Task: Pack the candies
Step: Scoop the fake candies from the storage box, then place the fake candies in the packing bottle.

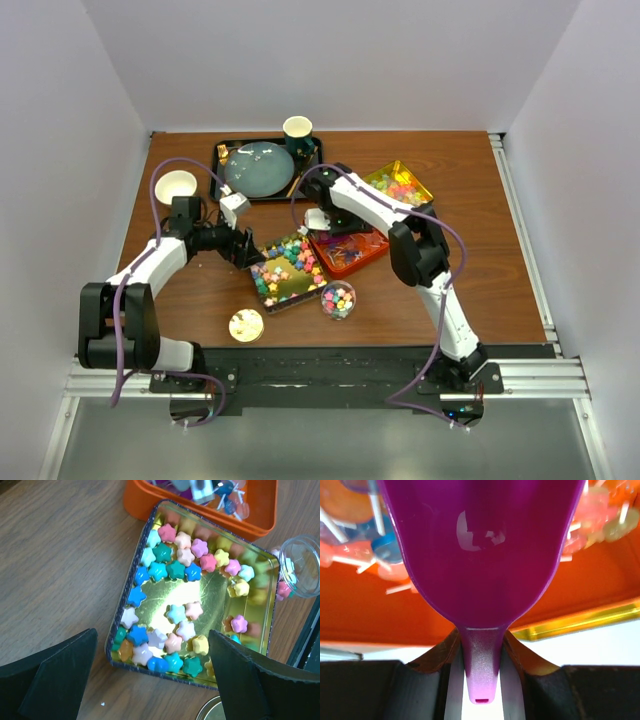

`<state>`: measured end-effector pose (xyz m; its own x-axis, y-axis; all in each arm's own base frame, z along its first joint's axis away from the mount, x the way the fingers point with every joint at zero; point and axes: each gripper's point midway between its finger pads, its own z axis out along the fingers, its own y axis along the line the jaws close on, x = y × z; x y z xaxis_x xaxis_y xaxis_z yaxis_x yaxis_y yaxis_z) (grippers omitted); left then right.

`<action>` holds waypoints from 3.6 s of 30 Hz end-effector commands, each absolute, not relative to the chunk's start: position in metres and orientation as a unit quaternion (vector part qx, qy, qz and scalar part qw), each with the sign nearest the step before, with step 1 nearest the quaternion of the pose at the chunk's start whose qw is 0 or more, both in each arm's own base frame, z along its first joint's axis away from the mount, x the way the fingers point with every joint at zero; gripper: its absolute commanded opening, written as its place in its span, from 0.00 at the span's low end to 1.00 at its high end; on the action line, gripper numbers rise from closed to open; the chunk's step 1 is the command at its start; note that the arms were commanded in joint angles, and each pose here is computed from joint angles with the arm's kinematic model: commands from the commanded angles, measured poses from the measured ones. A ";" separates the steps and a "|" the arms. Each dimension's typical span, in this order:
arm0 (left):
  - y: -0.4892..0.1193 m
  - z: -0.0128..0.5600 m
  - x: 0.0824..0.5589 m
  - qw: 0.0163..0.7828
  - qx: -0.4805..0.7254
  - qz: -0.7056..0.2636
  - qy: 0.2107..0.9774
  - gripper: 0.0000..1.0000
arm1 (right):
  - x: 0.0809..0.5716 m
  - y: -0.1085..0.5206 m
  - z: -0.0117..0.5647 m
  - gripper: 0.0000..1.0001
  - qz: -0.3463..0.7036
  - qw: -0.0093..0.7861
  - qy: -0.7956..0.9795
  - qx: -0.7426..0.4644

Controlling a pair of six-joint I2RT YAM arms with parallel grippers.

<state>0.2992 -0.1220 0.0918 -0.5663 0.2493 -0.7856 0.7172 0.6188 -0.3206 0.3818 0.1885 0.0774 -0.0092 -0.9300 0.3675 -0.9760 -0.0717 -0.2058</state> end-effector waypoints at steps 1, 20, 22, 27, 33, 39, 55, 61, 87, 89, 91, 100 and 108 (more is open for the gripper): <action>-0.122 0.111 0.310 0.390 0.292 -0.322 0.812 0.97 | 0.360 0.203 0.074 0.00 0.142 0.079 -0.702 0.693; -0.120 0.121 0.319 0.385 0.293 -0.314 0.817 0.97 | 0.352 0.241 0.046 0.00 0.005 -0.053 -0.736 0.675; -0.120 0.123 0.321 0.385 0.290 -0.316 0.817 0.97 | 0.358 0.246 0.045 0.00 0.005 -0.056 -0.746 0.663; -0.121 0.127 0.325 0.387 0.290 -0.317 0.816 0.97 | 0.363 0.257 0.040 0.00 -0.008 -0.047 -0.769 0.637; -0.120 0.128 0.327 0.389 0.291 -0.315 0.815 0.97 | 0.367 0.262 0.045 0.00 -0.012 -0.076 -0.763 0.642; -0.120 0.129 0.329 0.390 0.291 -0.315 0.815 0.97 | 0.367 0.262 0.059 0.00 -0.035 -0.111 -0.767 0.630; -0.117 0.128 0.329 0.378 0.300 -0.306 0.821 0.96 | 0.364 0.246 0.071 0.00 -0.114 -0.185 -0.753 0.621; -0.117 0.126 0.331 0.374 0.296 -0.307 0.824 0.96 | 0.365 0.236 0.069 0.00 -0.122 -0.192 -0.757 0.613; -0.123 0.138 0.346 0.408 0.274 -0.322 0.809 0.96 | 0.270 0.127 0.160 0.00 -0.017 -0.128 -0.635 0.762; -0.124 0.138 0.347 0.410 0.271 -0.324 0.808 0.96 | 0.262 0.119 0.160 0.00 0.003 -0.107 -0.620 0.777; -0.124 0.136 0.347 0.410 0.269 -0.325 0.809 0.96 | 0.257 0.118 0.165 0.00 0.028 -0.105 -0.599 0.794; -0.125 0.137 0.346 0.421 0.268 -0.325 0.804 0.97 | 0.246 0.109 0.162 0.00 0.141 -0.025 -0.532 0.835; -0.126 0.136 0.346 0.425 0.265 -0.328 0.801 0.96 | 0.262 0.105 0.184 0.00 0.206 0.014 -0.509 0.836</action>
